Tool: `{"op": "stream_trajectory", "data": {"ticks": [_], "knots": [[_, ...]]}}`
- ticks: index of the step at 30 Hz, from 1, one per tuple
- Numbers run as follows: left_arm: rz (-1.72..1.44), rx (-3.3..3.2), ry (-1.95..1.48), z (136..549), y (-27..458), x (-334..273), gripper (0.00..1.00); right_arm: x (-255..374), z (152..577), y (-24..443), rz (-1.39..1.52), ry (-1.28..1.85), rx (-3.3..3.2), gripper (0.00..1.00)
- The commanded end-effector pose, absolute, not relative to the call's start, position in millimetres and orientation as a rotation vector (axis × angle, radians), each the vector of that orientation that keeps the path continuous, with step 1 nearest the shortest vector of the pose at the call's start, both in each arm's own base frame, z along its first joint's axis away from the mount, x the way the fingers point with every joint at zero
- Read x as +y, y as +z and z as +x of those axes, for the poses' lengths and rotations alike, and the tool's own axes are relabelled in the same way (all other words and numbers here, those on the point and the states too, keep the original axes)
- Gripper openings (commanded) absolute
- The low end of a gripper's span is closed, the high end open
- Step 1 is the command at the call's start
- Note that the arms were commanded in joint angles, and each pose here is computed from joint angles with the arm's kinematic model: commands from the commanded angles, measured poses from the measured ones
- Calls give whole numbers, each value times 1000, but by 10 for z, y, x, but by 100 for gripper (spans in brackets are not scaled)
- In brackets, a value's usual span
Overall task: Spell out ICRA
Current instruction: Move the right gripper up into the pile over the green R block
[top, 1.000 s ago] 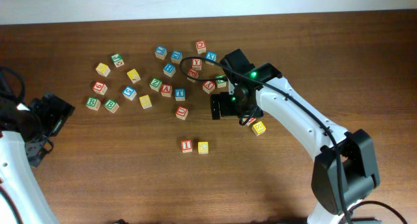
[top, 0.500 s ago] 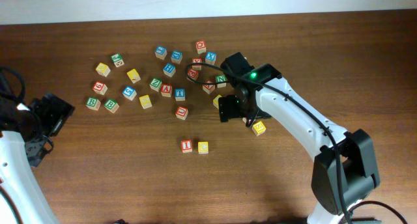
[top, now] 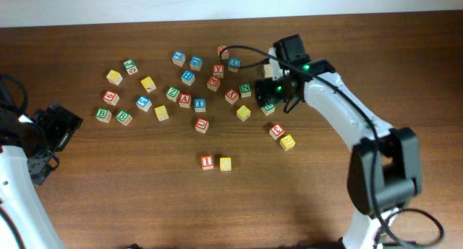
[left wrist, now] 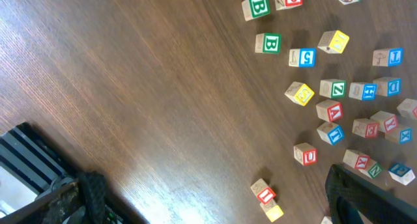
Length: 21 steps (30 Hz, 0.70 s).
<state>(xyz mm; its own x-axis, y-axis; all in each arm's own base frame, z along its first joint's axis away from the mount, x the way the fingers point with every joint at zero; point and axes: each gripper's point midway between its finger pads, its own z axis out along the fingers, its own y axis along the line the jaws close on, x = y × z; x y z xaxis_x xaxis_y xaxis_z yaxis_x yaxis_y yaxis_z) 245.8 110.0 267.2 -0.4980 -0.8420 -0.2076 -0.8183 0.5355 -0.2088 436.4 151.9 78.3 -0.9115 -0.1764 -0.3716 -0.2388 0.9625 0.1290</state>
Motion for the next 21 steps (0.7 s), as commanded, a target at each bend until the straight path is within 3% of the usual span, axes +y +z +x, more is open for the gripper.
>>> {"op": "stream_trajectory", "data": {"ticks": [1, 5, 17, 21], "knots": [[-1398, 2474, -105, 2444, 2704, 1127, 99, 1493, 4372, 450, -349, 193, 2811, 79], [-1398, 2474, -105, 2444, 2704, 1127, 99, 1491, 4341, 266, -351, 187, 2852, 64], [-1398, 2474, -105, 2444, 2704, 1127, 99, 1522, 4331, 17, -368, 204, 2883, 53], [-1398, 2474, -105, 2444, 2704, 1127, 99, 1551, 4403, 38, -220, 232, 2872, 41]]}}
